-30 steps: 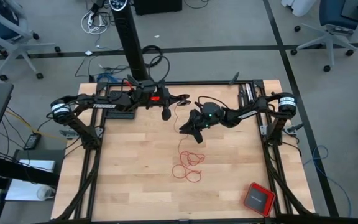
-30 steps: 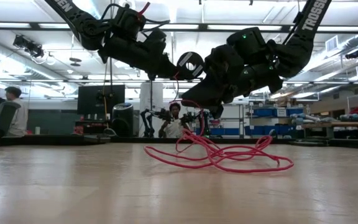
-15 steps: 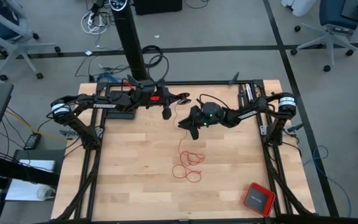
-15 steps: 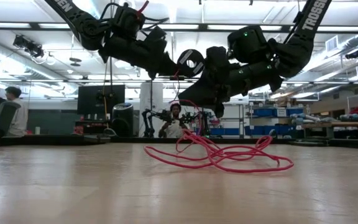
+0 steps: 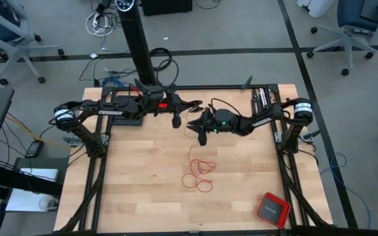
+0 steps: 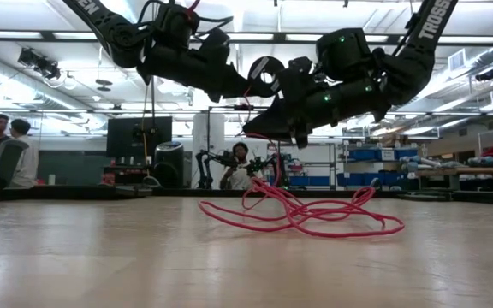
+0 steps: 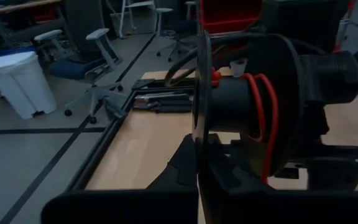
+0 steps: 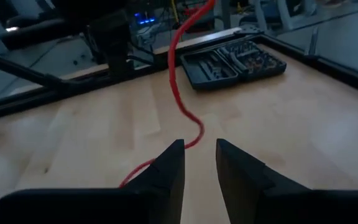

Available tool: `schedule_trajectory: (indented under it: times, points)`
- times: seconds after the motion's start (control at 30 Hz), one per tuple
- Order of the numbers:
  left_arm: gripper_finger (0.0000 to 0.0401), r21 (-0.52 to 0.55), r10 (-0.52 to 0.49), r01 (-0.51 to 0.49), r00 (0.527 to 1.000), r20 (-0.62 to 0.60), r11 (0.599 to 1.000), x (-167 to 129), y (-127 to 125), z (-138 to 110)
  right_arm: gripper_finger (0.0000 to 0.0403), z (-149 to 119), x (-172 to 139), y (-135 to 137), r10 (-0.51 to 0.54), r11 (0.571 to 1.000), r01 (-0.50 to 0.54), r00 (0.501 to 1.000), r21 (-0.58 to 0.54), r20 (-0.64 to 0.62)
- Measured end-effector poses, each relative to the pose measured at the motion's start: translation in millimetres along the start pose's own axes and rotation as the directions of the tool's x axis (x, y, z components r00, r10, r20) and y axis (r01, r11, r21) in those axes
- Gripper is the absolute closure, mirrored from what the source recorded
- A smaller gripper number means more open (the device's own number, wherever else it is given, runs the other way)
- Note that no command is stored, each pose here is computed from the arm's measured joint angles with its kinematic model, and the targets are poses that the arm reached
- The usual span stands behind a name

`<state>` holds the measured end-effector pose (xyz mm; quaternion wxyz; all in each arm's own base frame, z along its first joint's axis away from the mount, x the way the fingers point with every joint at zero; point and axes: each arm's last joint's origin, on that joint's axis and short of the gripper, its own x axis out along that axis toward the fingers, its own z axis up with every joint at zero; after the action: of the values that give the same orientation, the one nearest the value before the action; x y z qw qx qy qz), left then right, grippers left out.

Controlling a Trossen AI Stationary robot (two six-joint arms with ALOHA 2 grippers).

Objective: Coil cords
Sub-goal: Coil the red wire onto the spool

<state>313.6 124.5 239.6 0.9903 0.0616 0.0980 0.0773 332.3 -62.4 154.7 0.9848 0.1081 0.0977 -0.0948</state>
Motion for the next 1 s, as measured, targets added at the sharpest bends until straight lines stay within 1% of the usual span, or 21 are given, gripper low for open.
schedule_trajectory:
  times: [0.07, 0.2, 0.43, 0.6, 0.73, 0.9, 1.0]
  points:
    - [0.04, 0.003, -0.008, 0.008, 1.0, 0.01, 1.0, 0.4, -1.8, 1.2, 0.0312, 0.1, 0.0, 1.4, -0.011, 1.0, 0.012, 1.0, -0.022, 0.006]
    - [0.04, 0.005, -0.013, 0.012, 1.0, 0.015, 1.0, 0.7, -3.3, 1.9, 0.0311, 2.3, 0.0, 4.7, -0.003, 0.999, 0.004, 0.999, -0.041, 0.034]
    - [0.04, 0.006, -0.013, 0.013, 0.999, 0.031, 1.0, 0.8, -3.9, 3.6, 0.0317, 3.3, 0.0, 4.8, 0.0, 0.999, 0.002, 0.999, -0.043, 0.045]
    - [0.04, 0.006, -0.012, 0.012, 0.999, 0.034, 1.0, 0.8, -3.9, 3.8, 0.0329, 3.5, 0.0, 4.9, 0.0, 0.999, 0.002, 0.999, -0.043, 0.047]
    - [0.04, 0.006, -0.012, 0.012, 0.999, 0.034, 1.0, 0.8, -3.9, 3.9, 0.0346, 3.6, 0.0, 4.5, -0.001, 0.999, 0.003, 0.999, -0.043, 0.047]
    - [0.04, 0.005, -0.012, 0.012, 0.999, 0.033, 1.0, 0.8, -3.9, 3.8, 0.0393, 3.5, 0.0, 4.5, -0.001, 0.999, 0.003, 0.999, -0.046, 0.047]
    - [0.04, 0.003, -0.014, 0.014, 1.0, 0.025, 1.0, 0.9, -4.0, 3.0, 0.0396, 3.3, 0.0, 4.4, -0.002, 0.999, 0.004, 0.999, -0.047, 0.044]
